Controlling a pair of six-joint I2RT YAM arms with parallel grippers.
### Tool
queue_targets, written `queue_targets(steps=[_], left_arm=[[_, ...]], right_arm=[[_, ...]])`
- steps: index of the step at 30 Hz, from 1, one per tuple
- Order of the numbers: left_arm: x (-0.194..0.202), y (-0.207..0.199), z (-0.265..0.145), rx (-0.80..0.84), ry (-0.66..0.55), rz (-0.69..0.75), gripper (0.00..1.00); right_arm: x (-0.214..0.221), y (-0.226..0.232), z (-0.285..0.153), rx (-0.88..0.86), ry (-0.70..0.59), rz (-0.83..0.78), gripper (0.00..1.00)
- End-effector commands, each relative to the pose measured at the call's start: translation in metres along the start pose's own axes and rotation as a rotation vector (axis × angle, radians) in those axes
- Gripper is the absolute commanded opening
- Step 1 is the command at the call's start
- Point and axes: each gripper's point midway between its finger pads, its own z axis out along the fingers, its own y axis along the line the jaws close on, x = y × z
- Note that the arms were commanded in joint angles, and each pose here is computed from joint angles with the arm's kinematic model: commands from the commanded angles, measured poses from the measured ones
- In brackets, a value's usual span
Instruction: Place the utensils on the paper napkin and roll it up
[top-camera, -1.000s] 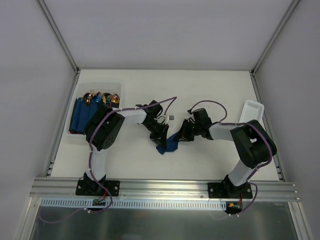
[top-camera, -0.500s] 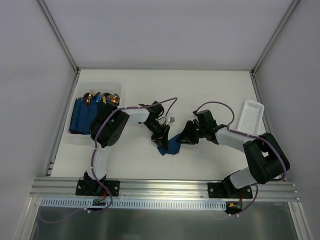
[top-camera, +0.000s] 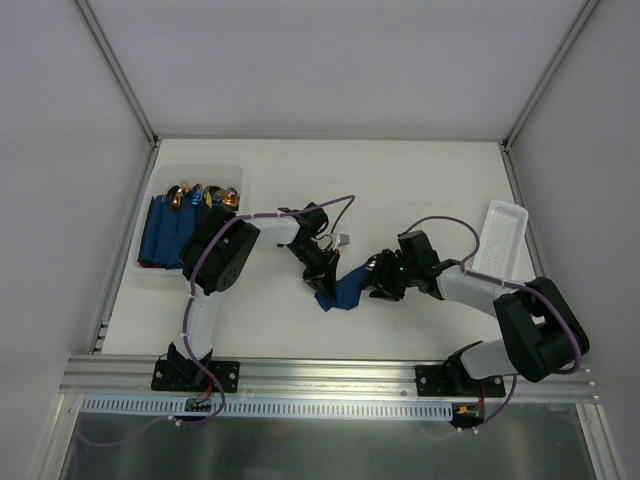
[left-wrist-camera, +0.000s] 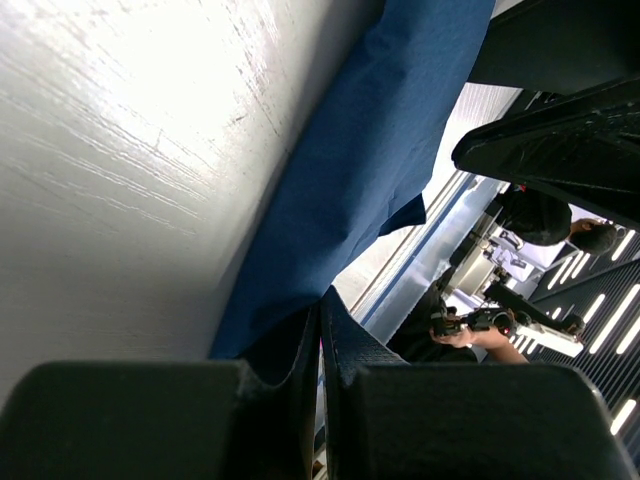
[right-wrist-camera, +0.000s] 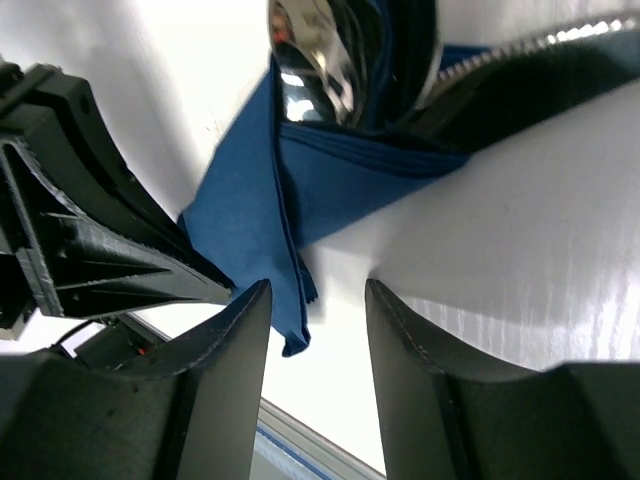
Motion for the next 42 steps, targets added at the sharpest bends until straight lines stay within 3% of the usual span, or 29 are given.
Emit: queue_targets(steps=[1, 10, 15, 18, 22, 25, 31, 36, 42], left_arm=[[0.000, 0.052, 0.015, -0.184, 0.001, -0.010, 0.00], [-0.001, 0.052, 0.013, -0.181, -0.003, -0.014, 0.00], [-0.001, 0.052, 0.014, -0.177, -0.003, -0.017, 0.00], [-0.001, 0.053, 0.013, -0.175, -0.002, -0.025, 0.00], [-0.001, 0.053, 0.013, -0.170, -0.003, -0.029, 0.00], [-0.002, 0.052, 0.011, -0.165, -0.006, -0.031, 0.00], [-0.006, 0.041, 0.004, -0.123, -0.025, -0.014, 0.01], [-0.021, 0.003, -0.027, -0.056, -0.114, 0.096, 0.11], [-0.038, -0.031, -0.075, -0.002, -0.245, 0.203, 0.38]], right_arm=[[-0.011, 0.001, 0.007, 0.005, -0.056, 0.006, 0.47], [-0.013, -0.015, 0.029, 0.056, -0.060, 0.079, 0.46], [-0.004, -0.031, 0.036, 0.117, -0.039, 0.117, 0.41], [0.000, -0.041, 0.039, 0.146, -0.031, 0.121, 0.33], [0.002, -0.048, 0.045, 0.149, -0.028, 0.119, 0.11], [0.003, -0.048, 0.049, 0.128, -0.030, 0.110, 0.00], [-0.001, -0.038, 0.048, 0.041, -0.068, 0.067, 0.00], [-0.008, -0.023, 0.039, -0.026, -0.102, -0.003, 0.00], [-0.018, 0.000, 0.028, -0.104, -0.139, -0.093, 0.00]])
